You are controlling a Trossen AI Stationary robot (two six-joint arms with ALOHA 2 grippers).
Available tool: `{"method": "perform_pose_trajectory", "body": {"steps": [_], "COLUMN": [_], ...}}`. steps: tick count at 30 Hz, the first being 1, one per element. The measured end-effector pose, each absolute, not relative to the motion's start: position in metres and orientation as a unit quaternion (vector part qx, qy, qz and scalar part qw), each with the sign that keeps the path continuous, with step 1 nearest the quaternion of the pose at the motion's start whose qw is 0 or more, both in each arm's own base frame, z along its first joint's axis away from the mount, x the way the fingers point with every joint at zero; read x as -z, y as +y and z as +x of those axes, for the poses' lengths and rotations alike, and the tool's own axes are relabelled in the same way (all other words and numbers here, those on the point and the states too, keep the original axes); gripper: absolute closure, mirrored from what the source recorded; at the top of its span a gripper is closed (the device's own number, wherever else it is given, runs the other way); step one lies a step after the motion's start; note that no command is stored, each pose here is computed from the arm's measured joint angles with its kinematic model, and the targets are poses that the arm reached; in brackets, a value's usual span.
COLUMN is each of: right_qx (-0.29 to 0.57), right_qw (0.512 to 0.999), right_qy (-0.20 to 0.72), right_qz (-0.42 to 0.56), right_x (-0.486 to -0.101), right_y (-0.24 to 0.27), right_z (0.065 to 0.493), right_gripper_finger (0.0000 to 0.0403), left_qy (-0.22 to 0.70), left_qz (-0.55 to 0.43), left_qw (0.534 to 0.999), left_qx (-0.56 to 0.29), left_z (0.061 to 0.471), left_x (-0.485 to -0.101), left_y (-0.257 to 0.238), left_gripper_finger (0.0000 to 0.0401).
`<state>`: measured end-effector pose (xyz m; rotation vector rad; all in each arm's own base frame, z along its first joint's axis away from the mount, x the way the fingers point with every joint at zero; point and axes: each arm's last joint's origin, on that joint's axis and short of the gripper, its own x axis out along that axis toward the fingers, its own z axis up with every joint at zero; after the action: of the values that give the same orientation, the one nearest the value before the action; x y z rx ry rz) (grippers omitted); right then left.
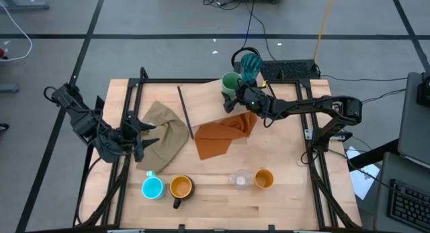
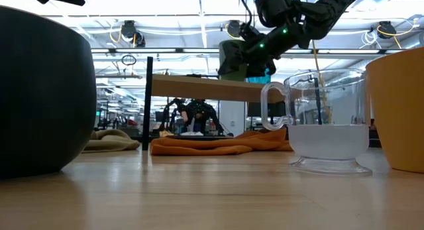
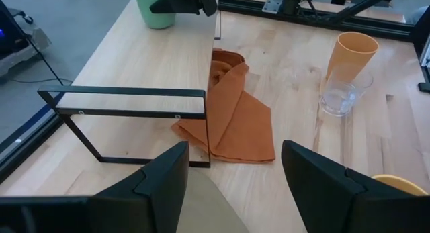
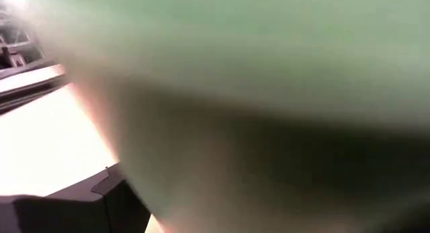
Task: Stack small to large cups/mugs on shelf
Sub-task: Put the green cup on the shelf
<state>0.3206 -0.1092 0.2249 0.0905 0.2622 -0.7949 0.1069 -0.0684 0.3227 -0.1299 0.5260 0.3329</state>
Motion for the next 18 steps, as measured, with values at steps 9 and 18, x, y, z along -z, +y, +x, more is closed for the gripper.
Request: {"method": "perform_pose_trajectory", "body": {"steps": [9,18], "right_qx": [0.385,0.385], "right_qw": [0.912,0.912], "right_qy": [0.135,0.130], "right_qz": [0.045,0.046], "right_x": [-0.223,-0.234], "right_y": [-0.109,-0.107], "right_z": [0.320,0.314], "right_gripper_finger": [0.0047,0.0047], "left_qy": [0.260,0.261], "left_qz": [-0.057,-0.051], "left_qw": [0.950,0.949], "left_qx": [-0.163,-0.168], "left_z": [0.106,0.105], "left_x": [-0.323,-0.322], "left_y": [-0.067,-0.067], "left_gripper_finger": [0.0162,0.0162]}}
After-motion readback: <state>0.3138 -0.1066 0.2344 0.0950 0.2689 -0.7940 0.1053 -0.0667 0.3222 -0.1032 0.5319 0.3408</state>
